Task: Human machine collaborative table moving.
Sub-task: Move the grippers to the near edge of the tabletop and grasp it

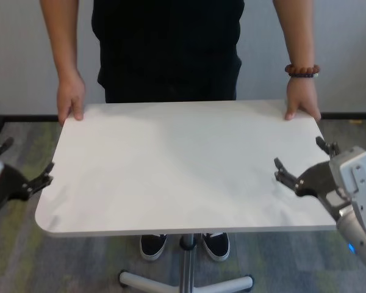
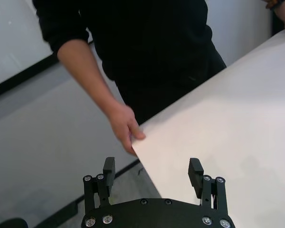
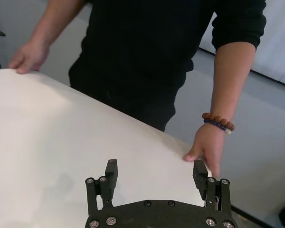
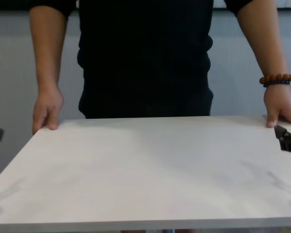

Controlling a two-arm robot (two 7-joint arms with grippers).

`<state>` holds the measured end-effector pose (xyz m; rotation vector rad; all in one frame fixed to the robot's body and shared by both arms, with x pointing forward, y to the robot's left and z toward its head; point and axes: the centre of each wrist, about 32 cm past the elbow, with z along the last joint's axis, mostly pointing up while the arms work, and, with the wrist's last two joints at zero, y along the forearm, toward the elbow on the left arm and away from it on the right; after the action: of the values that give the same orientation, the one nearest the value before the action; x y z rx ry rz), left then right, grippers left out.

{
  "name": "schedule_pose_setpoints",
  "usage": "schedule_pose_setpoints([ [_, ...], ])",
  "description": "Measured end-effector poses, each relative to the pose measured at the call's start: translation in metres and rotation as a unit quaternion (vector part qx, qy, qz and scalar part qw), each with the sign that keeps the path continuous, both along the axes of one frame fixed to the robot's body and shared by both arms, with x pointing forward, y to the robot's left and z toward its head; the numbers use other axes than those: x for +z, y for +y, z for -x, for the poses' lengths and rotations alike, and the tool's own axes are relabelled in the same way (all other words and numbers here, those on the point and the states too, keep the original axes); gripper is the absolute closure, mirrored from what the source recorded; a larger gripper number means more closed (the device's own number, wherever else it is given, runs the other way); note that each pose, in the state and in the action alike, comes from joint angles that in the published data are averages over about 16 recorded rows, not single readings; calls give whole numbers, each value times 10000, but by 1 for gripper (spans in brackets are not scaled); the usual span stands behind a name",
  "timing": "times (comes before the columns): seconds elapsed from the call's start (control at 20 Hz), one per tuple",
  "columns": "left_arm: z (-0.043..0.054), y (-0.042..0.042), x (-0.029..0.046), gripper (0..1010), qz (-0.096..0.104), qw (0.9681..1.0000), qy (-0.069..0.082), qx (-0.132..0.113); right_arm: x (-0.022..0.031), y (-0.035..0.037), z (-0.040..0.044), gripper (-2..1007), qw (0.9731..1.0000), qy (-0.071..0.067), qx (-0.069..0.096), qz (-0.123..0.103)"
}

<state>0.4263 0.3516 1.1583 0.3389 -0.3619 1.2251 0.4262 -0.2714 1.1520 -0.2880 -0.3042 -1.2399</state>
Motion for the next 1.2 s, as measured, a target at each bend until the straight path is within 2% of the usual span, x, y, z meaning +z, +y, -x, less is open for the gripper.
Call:
schedule_pose_setpoints([
  [0.35,403,240,-5,9,-70,10000,49,28,57,149,404,0,9998,103,45,150],
  [0.6,665,369,-41,9,-209,9997,79,-17,71,249,628,0,9990,239,122,363],
  [0.9,876,470,-115,9,-538,9983,171,-126,52,370,777,0,9951,487,274,814],
  [1.2,957,513,-228,8,-961,9946,323,-202,-6,484,839,0,9879,695,380,1330],
])
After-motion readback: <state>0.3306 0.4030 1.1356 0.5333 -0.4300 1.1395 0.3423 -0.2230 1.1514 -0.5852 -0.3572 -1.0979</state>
